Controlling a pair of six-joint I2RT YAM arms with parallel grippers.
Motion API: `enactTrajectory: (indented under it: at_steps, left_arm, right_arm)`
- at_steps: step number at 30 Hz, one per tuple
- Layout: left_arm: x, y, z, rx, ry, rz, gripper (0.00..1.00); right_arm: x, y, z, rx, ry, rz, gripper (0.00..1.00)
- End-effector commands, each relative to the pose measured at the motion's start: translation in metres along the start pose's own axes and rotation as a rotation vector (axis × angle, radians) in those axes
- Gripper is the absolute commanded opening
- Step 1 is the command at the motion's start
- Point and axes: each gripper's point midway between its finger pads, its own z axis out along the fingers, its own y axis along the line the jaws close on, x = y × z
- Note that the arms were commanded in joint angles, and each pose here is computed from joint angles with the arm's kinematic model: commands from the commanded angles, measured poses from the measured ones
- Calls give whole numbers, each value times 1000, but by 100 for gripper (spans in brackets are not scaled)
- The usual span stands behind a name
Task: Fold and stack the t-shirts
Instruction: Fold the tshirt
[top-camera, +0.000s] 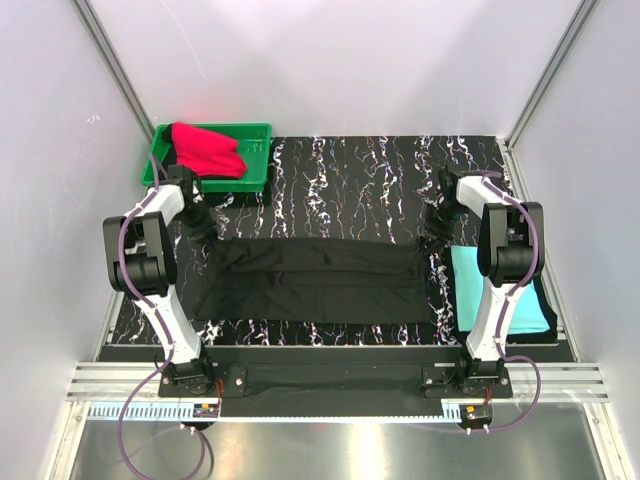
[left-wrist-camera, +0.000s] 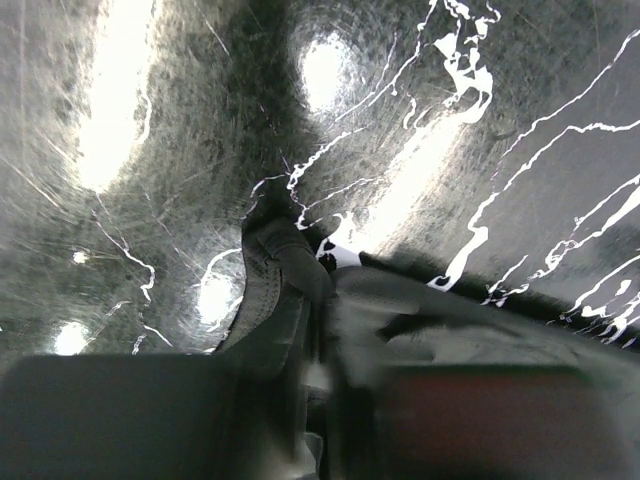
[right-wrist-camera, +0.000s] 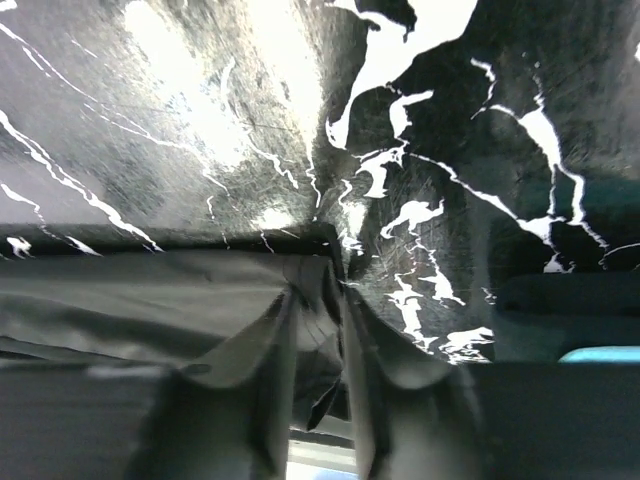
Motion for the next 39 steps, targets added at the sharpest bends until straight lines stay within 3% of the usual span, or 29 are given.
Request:
enactTrajectory:
  at_steps: [1,3,9,11,14,17,23,32,39]
  left_arm:
    - [-18,-2,-32,-3,-121,31,41]
    - [-13,-4,-44,-5,-137,39,51]
    - [-3,-37,-98,81,-260,132,61]
    - [9,-73,-95,201,-214,224,59]
    - [25,-90,-69,229,-105,278,56]
    - [31,-82,-56,185,-61,248,56]
    - [45,-61,-57,115,-59,250,57]
    - [76,-36,-41,52,17,211,57]
    - [99,-10,-29,49,119,58,46]
  right_arm:
    - [-15,7,-24,-17,-76,-29,37]
    - [-14,9,-34,-21,-92,-37,47]
    - [-7,33,-65,-125,-128,-73,51]
    - [-6,48,-67,-183,-115,-97,51]
    - [5,78,-58,-261,-51,-162,50]
    - [27,110,-47,-349,41,-223,50]
    - [67,126,-21,-352,152,-279,50]
    - [97,112,-2,-331,225,-254,46]
    - [115,91,11,-281,267,-235,46]
